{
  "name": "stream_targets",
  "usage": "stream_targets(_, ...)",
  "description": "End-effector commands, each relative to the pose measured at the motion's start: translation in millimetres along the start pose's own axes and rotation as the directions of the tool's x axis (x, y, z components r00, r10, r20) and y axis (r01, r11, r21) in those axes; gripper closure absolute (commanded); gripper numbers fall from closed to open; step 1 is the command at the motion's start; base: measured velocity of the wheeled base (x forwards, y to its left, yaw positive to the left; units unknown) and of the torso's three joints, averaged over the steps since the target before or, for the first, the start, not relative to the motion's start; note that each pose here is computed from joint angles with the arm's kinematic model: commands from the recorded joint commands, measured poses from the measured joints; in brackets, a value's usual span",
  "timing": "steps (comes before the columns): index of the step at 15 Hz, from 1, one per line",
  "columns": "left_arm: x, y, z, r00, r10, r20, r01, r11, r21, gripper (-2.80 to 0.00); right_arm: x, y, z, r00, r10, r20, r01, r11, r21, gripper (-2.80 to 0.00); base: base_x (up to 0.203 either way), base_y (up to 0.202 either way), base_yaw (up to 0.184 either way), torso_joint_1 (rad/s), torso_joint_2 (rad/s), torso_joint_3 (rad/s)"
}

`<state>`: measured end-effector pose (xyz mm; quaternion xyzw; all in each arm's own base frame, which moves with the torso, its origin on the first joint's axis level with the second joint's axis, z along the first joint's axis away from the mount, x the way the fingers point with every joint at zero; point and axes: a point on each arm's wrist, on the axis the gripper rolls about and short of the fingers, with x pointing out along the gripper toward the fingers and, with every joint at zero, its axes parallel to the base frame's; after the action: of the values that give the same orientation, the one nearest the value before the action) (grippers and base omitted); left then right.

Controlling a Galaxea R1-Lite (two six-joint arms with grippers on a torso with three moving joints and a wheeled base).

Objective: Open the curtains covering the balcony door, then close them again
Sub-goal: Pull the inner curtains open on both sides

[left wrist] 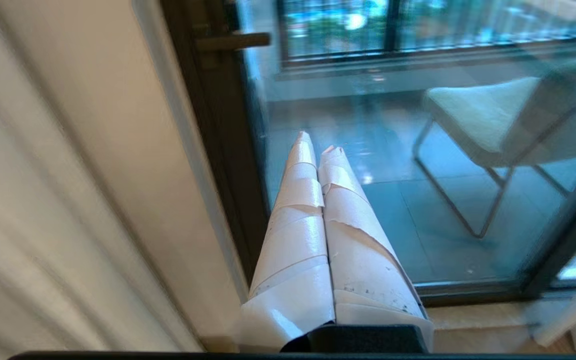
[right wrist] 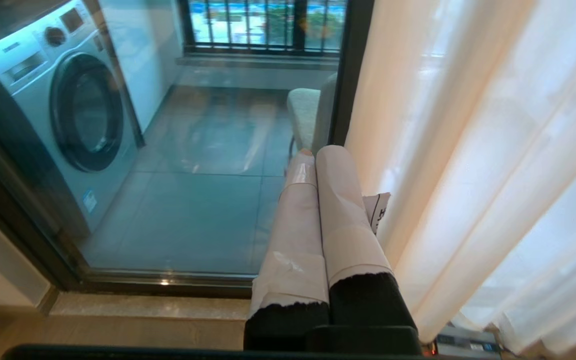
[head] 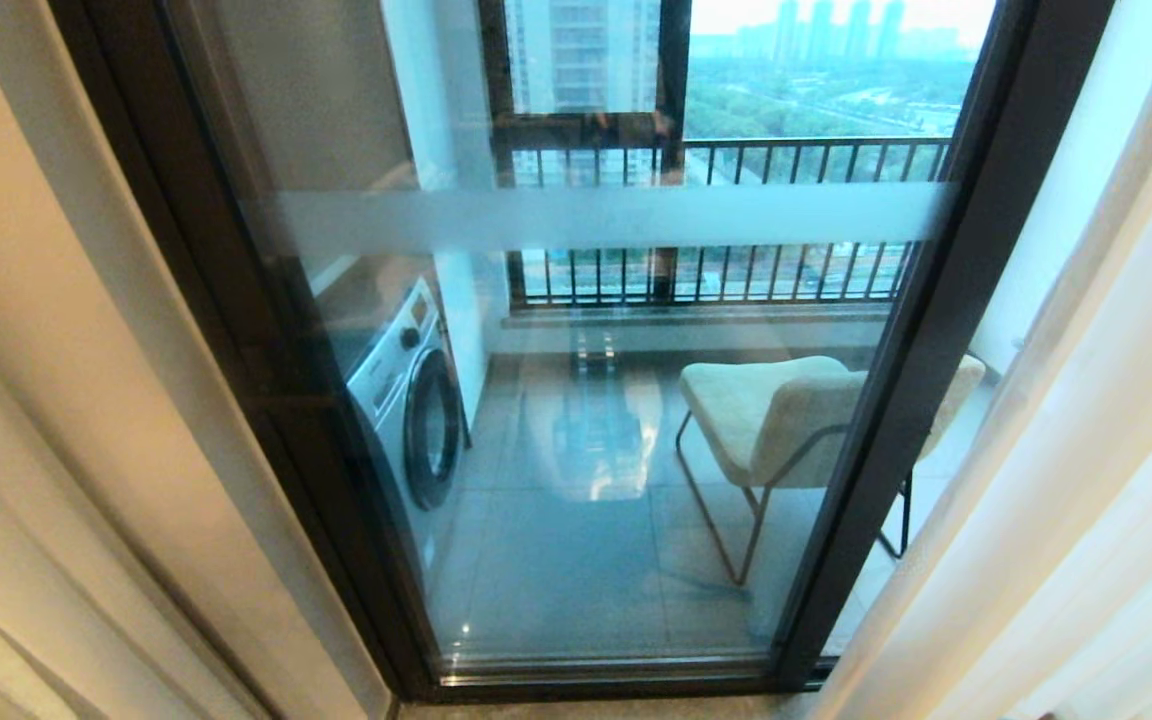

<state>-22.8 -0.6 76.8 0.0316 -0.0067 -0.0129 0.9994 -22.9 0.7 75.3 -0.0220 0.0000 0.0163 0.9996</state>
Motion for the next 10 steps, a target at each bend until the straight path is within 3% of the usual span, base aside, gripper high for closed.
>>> stream_targets(1,0.0,0.0,0.1,1.000,0.000,0.001,0.000,1.000,0.000,0.00,0.1,0.0,0.1,1.000,0.001,-0.001,-0.001,1.000,0.004,0.00,-0.001,-0.201,0.122,0.002,0.00,0.002)
stream_targets(5,0.0,0.0,0.1,1.000,0.000,0.001,0.000,1.000,0.000,0.00,0.1,0.0,0.1,1.000,0.001,-0.001,-0.001,1.000,0.007,0.00,0.000,-0.192,0.109,0.003,0.00,0.001)
stream_targets(10,0.0,0.0,0.1,1.000,0.000,0.001,0.000,1.000,0.000,0.00,0.1,-0.1,0.2,1.000,-0.002,0.001,0.002,1.000,0.019,0.00,0.000,-0.187,0.012,0.003,0.00,0.002)
